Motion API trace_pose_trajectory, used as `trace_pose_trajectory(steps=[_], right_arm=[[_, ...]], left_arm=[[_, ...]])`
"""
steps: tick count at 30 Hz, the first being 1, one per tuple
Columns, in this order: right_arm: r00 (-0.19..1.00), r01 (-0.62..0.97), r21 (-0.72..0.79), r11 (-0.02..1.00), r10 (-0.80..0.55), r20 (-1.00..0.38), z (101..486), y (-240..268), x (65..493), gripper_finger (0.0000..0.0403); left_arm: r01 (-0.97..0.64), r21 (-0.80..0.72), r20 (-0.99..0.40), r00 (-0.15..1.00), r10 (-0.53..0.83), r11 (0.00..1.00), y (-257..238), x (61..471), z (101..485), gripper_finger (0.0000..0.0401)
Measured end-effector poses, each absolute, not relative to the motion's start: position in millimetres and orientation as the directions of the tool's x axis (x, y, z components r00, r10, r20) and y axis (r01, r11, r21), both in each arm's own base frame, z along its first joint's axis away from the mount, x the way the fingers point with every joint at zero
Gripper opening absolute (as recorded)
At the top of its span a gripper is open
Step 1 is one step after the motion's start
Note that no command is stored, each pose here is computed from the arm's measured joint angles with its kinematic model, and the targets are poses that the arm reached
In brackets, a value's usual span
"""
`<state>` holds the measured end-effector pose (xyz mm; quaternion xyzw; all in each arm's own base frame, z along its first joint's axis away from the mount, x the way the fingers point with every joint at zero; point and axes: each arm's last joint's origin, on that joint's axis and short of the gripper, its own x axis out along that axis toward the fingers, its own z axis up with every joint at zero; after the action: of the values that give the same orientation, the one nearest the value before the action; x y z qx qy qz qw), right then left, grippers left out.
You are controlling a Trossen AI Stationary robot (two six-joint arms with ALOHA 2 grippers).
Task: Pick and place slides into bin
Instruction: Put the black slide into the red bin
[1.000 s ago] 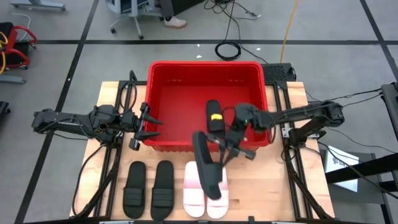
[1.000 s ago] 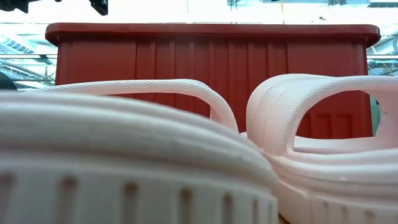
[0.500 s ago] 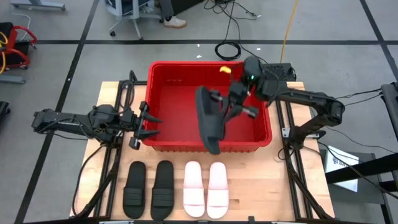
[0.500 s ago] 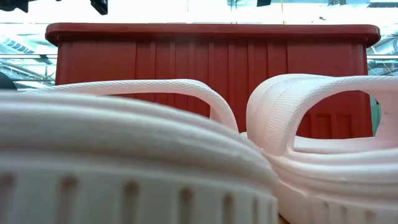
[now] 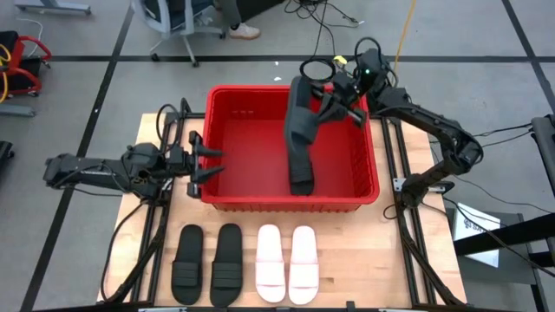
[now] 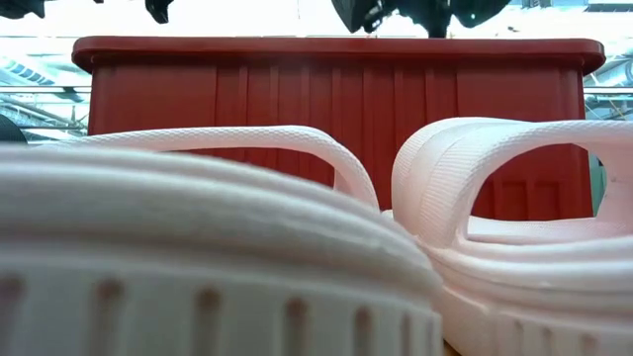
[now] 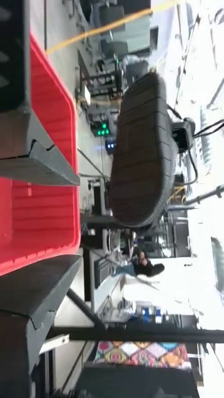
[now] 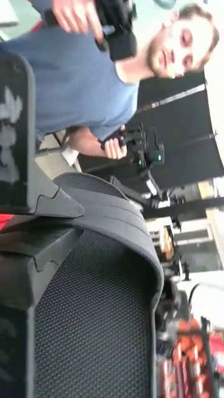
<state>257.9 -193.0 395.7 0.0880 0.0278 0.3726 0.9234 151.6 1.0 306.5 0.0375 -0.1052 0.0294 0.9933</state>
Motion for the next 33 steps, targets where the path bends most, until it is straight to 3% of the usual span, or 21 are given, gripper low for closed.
trace_pose_trajectory(steps=[9,23,27,33], right_arm=[[0.750,-0.627,0.326,0.707,0.662,0.007,387,-219,248,0.0011],[0.729,-0.640,0.358,0.680,0.685,0.000,355,-241,266,0.0008],[0.743,-0.640,0.296,0.709,0.669,0.003,347,-246,271,0.0011],[0.816,-0.576,-0.002,0.817,0.575,0.051,367,-235,274,0.0012]], left_arm=[[-0.110,0.016,0.188,0.977,0.105,0.994,19,150,310,0.0198],[-0.187,0.033,0.167,0.970,0.179,0.982,34,145,324,0.0198],[-0.188,0.026,0.156,0.971,0.182,0.982,35,145,322,0.0198],[-0.188,0.020,0.168,0.969,0.182,0.982,35,145,324,0.0198]])
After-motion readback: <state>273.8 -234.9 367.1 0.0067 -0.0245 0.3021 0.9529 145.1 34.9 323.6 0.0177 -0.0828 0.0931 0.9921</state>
